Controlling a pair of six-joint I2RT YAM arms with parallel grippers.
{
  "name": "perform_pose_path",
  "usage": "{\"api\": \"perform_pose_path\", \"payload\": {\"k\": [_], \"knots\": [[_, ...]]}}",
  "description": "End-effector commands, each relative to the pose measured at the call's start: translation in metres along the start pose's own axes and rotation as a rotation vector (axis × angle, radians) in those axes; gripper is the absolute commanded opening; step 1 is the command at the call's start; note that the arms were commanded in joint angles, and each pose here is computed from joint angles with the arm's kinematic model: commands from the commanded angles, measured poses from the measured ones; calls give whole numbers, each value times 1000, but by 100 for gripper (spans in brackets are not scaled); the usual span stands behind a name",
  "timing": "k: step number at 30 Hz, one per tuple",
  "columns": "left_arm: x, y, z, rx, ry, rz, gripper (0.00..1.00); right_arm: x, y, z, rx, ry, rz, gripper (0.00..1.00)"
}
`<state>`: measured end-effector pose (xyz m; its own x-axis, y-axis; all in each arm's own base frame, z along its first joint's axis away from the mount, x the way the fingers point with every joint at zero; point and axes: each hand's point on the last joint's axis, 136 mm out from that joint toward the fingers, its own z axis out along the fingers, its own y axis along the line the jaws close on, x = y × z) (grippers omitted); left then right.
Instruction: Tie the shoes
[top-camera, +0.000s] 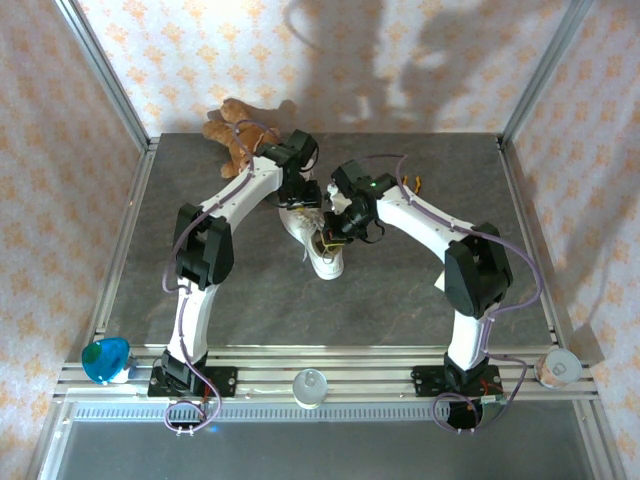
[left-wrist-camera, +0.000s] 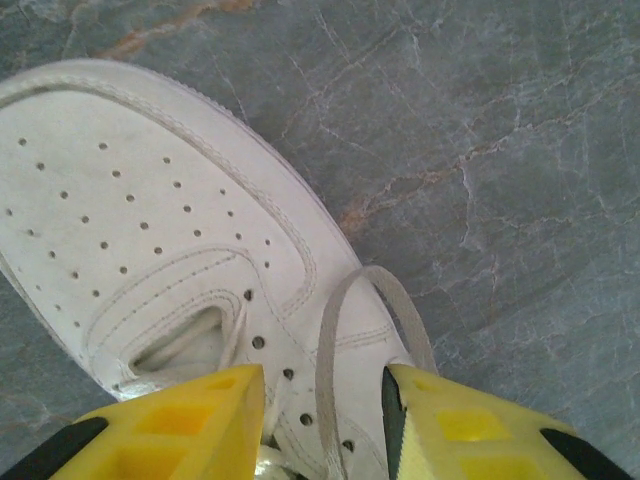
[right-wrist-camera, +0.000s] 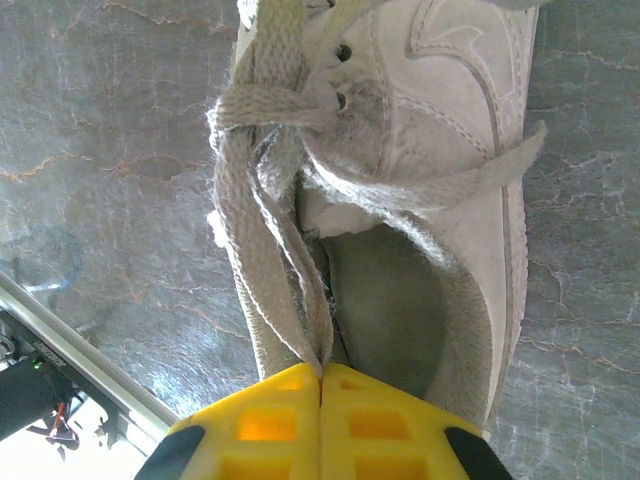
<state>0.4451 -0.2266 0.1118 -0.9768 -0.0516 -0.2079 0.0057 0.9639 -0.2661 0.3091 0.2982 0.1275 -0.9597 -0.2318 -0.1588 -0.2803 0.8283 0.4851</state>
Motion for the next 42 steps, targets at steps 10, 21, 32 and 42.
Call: {"api": "perform_pose_path", "payload": {"k": [10,21,32,42], "knots": [[10,6,-9,-62,40,4,19,5,-6,7,-8,17,0,0],[15,5,-1,-72,74,32,29,9,-9,10,-8,15,11,0],[20,6,-17,-103,69,92,0,20,-10,20,-38,21,58,0],[12,13,-44,-115,-83,87,0,19,-13,15,5,-3,55,0]]}}
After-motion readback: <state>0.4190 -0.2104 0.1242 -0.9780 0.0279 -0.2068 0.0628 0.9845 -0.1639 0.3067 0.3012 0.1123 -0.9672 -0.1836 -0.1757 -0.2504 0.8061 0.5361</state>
